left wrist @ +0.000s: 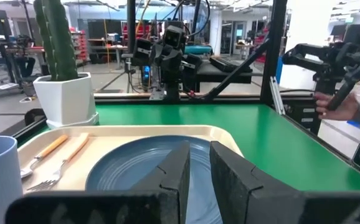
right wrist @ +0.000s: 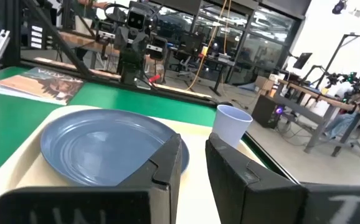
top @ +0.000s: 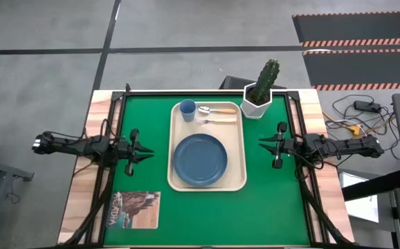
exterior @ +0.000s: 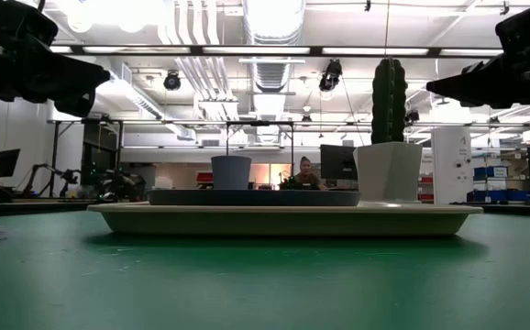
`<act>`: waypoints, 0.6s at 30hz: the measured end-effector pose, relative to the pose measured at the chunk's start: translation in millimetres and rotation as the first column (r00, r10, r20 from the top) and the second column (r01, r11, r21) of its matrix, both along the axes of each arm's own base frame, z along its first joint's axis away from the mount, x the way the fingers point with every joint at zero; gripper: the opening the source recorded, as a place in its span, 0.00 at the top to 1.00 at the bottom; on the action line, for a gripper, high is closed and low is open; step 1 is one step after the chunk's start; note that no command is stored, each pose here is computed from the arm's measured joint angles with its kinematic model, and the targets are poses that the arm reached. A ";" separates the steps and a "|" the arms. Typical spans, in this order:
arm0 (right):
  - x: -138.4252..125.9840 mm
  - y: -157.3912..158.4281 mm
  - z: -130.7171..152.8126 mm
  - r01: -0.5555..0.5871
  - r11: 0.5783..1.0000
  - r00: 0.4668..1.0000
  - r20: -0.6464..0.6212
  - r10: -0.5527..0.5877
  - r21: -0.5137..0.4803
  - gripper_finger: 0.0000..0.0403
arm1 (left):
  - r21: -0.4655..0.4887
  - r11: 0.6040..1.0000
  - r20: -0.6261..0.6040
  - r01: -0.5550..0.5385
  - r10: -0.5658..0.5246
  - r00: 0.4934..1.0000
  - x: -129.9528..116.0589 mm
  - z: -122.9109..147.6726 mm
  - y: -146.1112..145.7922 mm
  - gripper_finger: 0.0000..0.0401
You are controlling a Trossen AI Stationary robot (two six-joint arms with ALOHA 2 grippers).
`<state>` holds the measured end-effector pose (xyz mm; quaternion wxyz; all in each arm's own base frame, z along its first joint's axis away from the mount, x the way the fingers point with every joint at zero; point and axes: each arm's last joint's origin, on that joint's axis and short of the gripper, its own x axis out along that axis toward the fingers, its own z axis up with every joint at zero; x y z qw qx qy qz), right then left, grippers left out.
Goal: Pick and place plate/cup/fork/spoon on tray
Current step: Return to Home Position
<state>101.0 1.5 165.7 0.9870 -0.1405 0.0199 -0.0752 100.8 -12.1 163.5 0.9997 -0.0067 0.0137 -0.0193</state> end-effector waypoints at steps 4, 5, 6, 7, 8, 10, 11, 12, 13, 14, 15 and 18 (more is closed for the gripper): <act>0.0 0.0 -0.1 0.000 1.000 1.000 0.000 0.000 0.000 0.84 | 0.001 1.000 -0.012 0.000 0.000 1.000 0.7 -1.0 -0.1 0.89; 0.0 0.0 -0.1 0.000 1.000 1.000 0.000 0.000 0.000 0.84 | 0.001 1.000 -0.015 0.000 0.000 1.000 0.9 -1.3 -0.1 0.89; 0.0 0.0 -0.1 0.000 1.000 1.000 0.000 0.000 0.000 0.84 | 0.002 1.000 -0.018 0.000 0.000 1.000 1.0 -1.6 -0.2 0.89; 0.0 0.0 -0.1 0.000 1.000 1.000 -0.001 0.000 0.000 0.84 | 0.002 1.000 -0.019 0.000 0.000 1.000 1.1 -1.7 -0.2 0.89; 0.1 0.0 -0.2 0.000 1.000 1.000 -0.001 0.000 0.000 0.84 | 0.002 1.000 -0.022 0.000 0.000 1.000 1.3 -2.0 -0.2 0.89; 0.1 0.0 -0.2 -0.001 1.000 1.000 -0.001 0.001 0.000 0.84 | 0.003 1.000 -0.028 0.001 -0.001 1.000 1.6 -2.5 -0.3 0.89; 0.1 0.0 -0.2 -0.001 1.000 1.000 -0.001 0.001 0.000 0.84 | 0.003 1.000 -0.029 0.000 0.000 1.000 1.7 -2.6 -0.3 0.89; 0.1 0.0 -0.2 -0.001 1.000 1.000 -0.001 0.001 0.000 0.84 | 0.003 1.000 -0.032 0.001 0.000 0.999 1.9 -2.8 -0.3 0.89; 0.1 0.1 -0.2 -0.001 1.000 1.000 -0.001 0.001 0.000 0.84 | 0.004 1.000 -0.035 0.000 0.000 0.999 2.1 -3.1 -0.3 0.89; 0.1 0.1 -0.2 -0.001 1.000 1.000 -0.001 0.001 0.000 0.84 | 0.004 1.000 -0.038 0.001 -0.001 0.999 2.2 -3.4 -0.4 0.89; 0.1 0.1 -0.2 -0.001 1.000 1.000 -0.002 0.001 -0.001 0.84 | 0.005 1.000 -0.040 0.001 -0.001 0.999 2.3 -3.6 -0.4 0.89; 0.1 0.1 -0.4 -0.002 1.000 1.000 -0.002 0.002 -0.001 0.84 | 0.006 1.000 -0.050 0.001 -0.001 0.999 2.9 -4.5 -0.5 0.89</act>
